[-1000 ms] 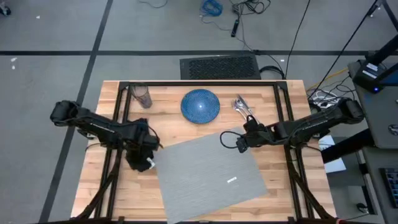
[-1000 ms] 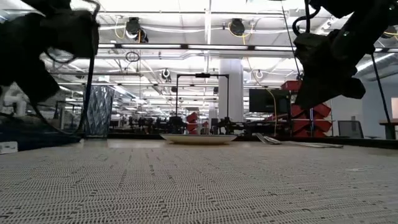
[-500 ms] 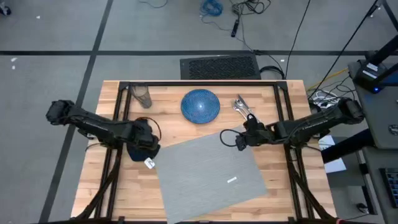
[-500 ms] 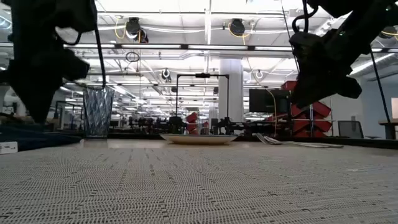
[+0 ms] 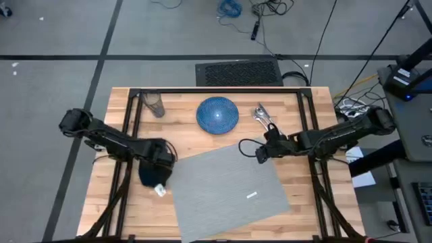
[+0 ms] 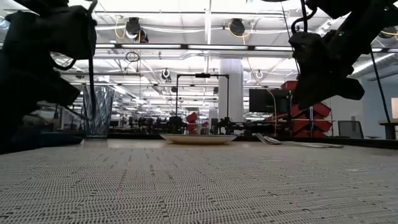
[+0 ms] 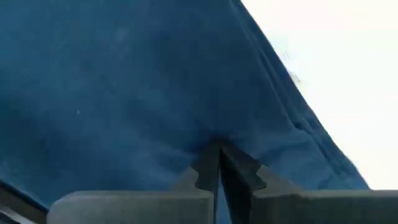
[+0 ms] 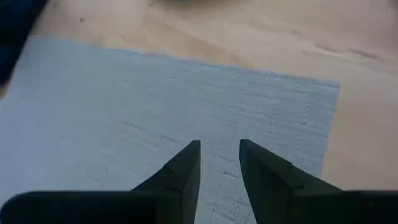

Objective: Set table place
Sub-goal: Fold the blue table napkin

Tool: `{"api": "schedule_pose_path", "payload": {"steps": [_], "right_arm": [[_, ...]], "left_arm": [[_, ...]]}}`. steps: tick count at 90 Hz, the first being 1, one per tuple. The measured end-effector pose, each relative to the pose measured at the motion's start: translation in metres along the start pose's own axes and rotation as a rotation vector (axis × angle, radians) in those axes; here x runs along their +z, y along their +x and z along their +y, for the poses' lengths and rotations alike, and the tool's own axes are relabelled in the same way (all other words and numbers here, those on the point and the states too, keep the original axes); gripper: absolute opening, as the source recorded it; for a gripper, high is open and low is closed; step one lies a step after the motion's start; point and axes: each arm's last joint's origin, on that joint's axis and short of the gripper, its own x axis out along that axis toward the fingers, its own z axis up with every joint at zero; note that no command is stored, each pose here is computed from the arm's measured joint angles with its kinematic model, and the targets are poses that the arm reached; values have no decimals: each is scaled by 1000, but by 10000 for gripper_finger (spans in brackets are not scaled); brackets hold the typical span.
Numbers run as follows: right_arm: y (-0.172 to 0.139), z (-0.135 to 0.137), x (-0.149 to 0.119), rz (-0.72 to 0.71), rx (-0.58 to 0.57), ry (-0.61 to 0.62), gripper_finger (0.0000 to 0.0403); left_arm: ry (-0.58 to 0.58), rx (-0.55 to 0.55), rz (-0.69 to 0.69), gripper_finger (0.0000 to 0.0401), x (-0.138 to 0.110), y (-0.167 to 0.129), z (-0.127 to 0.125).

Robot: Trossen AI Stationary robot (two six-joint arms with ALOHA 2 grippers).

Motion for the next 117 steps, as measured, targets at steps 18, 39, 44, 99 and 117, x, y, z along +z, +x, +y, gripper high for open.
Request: {"api": "schedule_pose_path", "payload": {"steps": [18, 39, 44, 99, 117], "right_arm": [[0, 0, 0, 2, 3, -9, 100], [-1, 2, 1, -10, 20, -3, 100], [-1, 2, 1, -12, 22, -1, 100], [1, 2, 9, -50, 34, 31, 100], [2, 2, 11, -54, 38, 38, 100]], "left_arm": [[88, -171, 171, 0, -14, -2, -14], [-18, -185, -113, 0, -17, -32, -21], [-96, -118, -189, 0, -17, -34, -14], [-196, 177, -4, 0, -7, 17, 12], [-211, 131, -96, 0, 6, 7, 8]]}}
